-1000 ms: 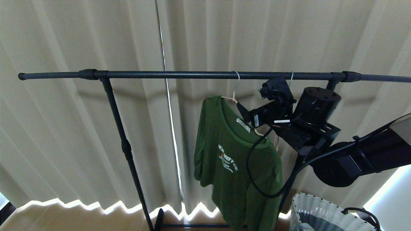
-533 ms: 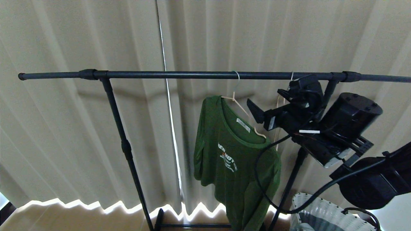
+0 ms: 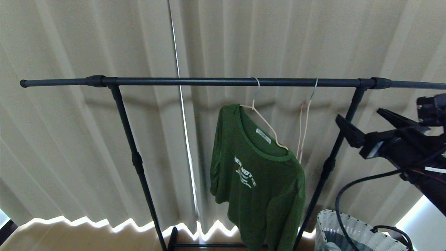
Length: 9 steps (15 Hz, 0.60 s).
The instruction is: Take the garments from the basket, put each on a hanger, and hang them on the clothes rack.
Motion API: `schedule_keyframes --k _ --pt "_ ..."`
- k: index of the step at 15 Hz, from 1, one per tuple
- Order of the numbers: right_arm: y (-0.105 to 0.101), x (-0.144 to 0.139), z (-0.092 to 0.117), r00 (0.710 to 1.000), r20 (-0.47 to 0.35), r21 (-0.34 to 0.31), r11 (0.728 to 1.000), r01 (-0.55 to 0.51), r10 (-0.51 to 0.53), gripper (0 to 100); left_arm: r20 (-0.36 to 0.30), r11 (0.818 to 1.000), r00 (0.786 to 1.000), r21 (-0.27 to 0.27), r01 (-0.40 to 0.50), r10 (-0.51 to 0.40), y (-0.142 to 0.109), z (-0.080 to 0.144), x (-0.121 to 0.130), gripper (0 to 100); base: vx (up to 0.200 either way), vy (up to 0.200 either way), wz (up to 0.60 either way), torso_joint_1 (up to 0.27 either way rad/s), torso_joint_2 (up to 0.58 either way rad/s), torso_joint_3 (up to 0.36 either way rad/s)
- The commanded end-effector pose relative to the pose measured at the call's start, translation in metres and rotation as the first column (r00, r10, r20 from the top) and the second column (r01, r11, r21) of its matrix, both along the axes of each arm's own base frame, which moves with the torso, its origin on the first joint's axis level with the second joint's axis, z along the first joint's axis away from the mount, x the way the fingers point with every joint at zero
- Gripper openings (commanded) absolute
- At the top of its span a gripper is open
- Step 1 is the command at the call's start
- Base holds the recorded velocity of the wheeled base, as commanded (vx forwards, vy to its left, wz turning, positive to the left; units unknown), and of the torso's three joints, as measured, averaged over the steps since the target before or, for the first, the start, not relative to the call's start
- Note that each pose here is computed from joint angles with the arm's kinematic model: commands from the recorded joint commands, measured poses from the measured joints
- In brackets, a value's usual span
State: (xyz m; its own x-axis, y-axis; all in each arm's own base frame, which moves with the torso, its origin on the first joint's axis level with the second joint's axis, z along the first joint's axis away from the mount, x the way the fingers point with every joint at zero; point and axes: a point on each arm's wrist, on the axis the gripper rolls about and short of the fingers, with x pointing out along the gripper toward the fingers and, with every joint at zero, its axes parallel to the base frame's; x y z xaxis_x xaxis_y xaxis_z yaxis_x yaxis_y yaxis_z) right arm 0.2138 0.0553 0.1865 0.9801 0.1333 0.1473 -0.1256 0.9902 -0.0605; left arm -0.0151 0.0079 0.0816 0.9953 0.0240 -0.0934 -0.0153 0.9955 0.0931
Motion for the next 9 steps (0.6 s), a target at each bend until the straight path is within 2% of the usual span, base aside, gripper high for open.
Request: schedule_keyframes --k 1,2,4,6,9 --pt "-0.039 -0.038 -0.005 0.987 0.0 0.001 0.987 0.159 -0.159 100 -0.002 0.999 0.999 0.001 -0.044 0.044 -0.001 0.0 0.0 100 0.0 0.0 0.0 0.0 0.0 0.0" --pt "-0.057 -0.056 -0.014 0.965 -0.057 -0.015 0.967 0.256 -0.256 100 -0.002 0.998 0.998 0.001 -0.066 0.066 -0.001 0.0 0.0 100 0.0 0.0 0.0 0.0 0.0 0.0" --pt "-0.069 -0.079 -0.024 0.929 -0.146 -0.039 0.94 0.338 -0.34 100 0.005 0.991 0.991 0.001 -0.133 0.133 -0.002 0.0 -0.001 100 0.0 0.0 0.0 0.0 0.0 0.0" --pt "-0.07 -0.111 -0.032 0.901 -0.231 -0.062 0.929 0.364 -0.368 100 0.061 0.978 0.977 -0.007 -0.206 0.206 -0.003 -0.001 -0.006 100 0.0 0.0 0.0 0.0 0.0 0.0" --pt "-0.064 -0.165 -0.044 0.874 -0.318 -0.086 0.93 0.358 -0.367 100 0.09 0.98 0.976 -0.054 -0.194 0.198 -0.003 -0.003 -0.008 100 0.0 0.0 0.0 0.0 0.0 0.0"
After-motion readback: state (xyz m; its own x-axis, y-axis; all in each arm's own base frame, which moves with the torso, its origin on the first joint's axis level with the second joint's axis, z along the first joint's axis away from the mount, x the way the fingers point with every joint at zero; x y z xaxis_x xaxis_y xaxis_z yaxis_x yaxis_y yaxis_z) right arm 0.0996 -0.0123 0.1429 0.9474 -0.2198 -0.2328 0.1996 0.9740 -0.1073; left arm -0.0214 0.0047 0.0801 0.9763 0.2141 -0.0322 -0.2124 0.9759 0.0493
